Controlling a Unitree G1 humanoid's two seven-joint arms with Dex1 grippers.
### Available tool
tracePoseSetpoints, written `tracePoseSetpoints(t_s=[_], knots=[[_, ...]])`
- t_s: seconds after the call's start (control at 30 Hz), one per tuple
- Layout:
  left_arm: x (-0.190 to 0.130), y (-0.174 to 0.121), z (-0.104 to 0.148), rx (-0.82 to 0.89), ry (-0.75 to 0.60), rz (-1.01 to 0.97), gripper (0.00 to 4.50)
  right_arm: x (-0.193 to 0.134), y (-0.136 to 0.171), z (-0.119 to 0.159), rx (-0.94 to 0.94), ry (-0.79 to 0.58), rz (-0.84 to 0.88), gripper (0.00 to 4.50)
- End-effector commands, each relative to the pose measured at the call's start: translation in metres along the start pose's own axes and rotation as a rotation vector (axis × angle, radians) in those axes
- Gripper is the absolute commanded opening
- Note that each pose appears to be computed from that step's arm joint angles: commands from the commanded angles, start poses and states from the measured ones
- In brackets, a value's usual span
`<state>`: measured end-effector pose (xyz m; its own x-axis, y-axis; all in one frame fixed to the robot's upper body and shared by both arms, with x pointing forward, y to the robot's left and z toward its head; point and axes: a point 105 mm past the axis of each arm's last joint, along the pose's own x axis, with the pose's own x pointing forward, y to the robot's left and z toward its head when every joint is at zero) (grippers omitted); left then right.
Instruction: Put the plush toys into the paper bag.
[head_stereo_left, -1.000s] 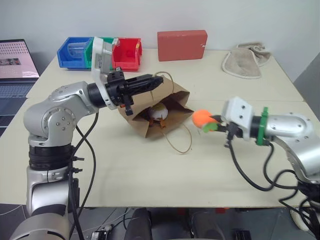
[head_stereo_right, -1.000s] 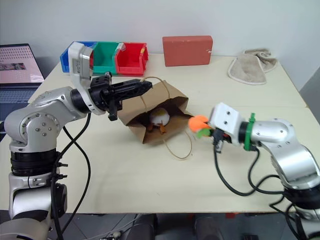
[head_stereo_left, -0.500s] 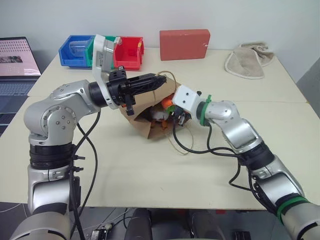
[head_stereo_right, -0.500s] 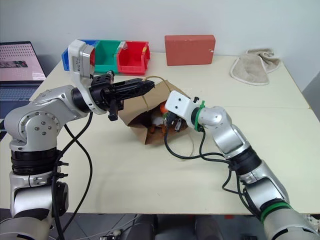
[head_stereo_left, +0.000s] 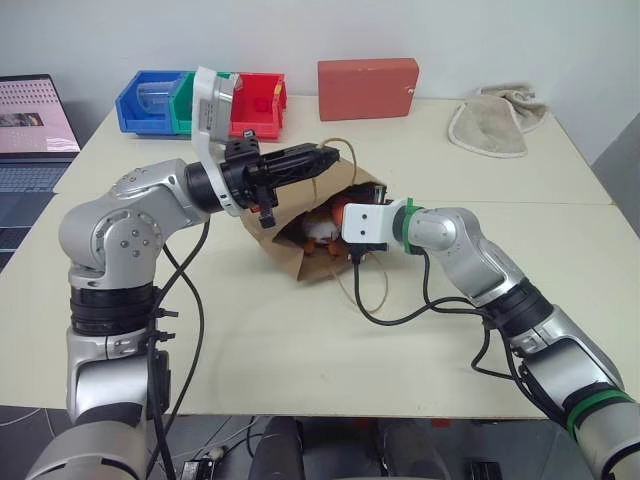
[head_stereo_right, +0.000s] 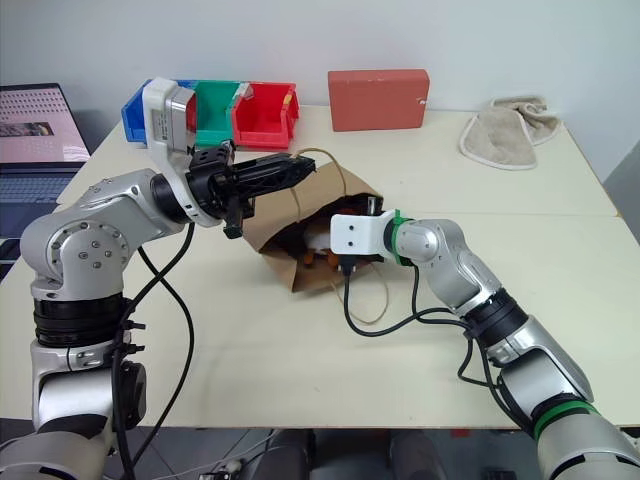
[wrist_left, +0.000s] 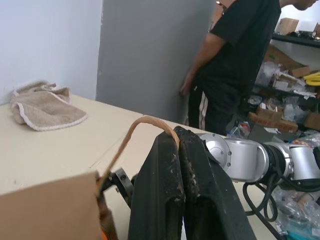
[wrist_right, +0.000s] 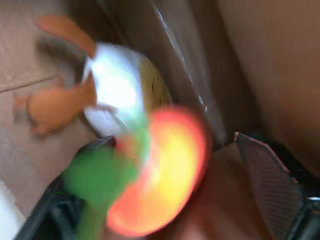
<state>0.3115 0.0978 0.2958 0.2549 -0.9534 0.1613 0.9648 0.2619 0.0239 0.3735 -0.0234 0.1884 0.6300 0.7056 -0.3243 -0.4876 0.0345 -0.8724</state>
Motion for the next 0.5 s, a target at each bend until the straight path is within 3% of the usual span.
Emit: tracePoseSetpoints(t_s=[0.03,0.23,0.43,0.5], knots=[[0.004,0.0,0.012,0.051,-0.032,0.006,0.0,-0.024,-0.022,0.019,-0.009,-0.084,-0.018,3.95],[0.006,0.001,0.01,0.056,-0.03,0.009,0.0,-0.046,-0.022,0.031,0.045,-0.145,0.035,3.95],[0.008,0.002,0.01,0.057,-0.037,0.017,0.0,-0.098,-0.017,0.038,0.348,-0.246,0.095,3.95],[0.007,0.003,0.01,0.06,-0.038,0.022,0.0,-0.107,-0.005,0.023,0.432,-0.209,0.078,3.95]])
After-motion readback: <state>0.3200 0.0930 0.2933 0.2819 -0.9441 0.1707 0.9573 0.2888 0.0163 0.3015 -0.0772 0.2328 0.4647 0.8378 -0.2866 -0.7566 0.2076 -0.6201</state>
